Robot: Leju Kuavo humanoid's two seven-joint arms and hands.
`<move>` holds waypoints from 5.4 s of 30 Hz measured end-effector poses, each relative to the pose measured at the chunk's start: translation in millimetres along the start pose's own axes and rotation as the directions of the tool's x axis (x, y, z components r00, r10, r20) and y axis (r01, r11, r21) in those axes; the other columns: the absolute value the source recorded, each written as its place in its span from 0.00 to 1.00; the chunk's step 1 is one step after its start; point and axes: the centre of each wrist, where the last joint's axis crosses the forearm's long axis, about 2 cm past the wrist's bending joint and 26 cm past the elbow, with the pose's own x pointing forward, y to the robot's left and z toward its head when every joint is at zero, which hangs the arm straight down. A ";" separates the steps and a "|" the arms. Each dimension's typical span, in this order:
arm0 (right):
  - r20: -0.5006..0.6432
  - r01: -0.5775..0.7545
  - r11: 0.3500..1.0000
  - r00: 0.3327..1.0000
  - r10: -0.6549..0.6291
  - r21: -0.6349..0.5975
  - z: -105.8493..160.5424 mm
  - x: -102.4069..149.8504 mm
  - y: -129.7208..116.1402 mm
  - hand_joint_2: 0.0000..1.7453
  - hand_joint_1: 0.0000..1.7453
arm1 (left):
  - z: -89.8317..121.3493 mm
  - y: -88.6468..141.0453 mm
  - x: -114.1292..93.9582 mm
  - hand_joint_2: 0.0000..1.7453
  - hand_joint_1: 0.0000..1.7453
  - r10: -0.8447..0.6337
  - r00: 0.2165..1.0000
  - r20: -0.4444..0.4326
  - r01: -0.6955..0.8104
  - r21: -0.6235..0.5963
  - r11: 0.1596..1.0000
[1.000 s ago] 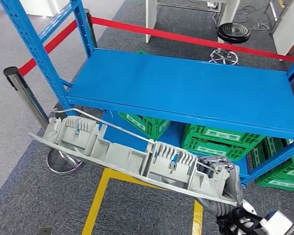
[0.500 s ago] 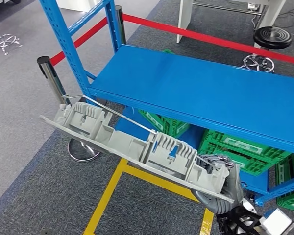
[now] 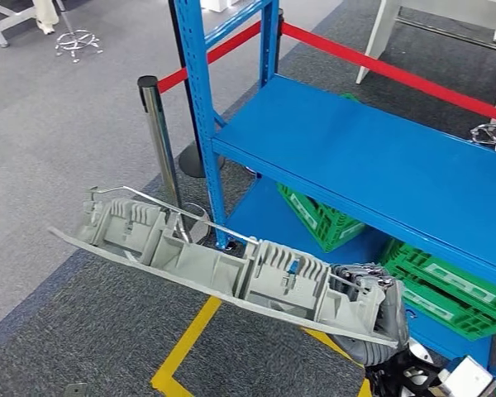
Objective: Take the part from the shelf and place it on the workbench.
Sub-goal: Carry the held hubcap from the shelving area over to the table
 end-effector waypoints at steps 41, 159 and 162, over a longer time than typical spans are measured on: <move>0.002 -0.001 1.000 1.000 0.001 0.001 -0.2 0.1 -0.4 1.00 1.00 | 1.5 0.7 -2.6 1.00 0.00 -0.003 1.000 -0.004 0.003 0.002 1.000; -0.001 -0.002 1.000 1.000 0.002 0.006 0.7 0.2 -0.8 1.00 1.00 | 1.2 0.3 -0.2 1.00 0.00 0.000 1.000 0.003 0.000 0.003 1.000; 0.001 -0.002 1.000 1.000 0.002 0.006 0.2 0.2 -1.0 1.00 1.00 | 2.3 1.3 -2.9 1.00 0.00 -0.003 1.000 -0.002 0.003 0.005 1.000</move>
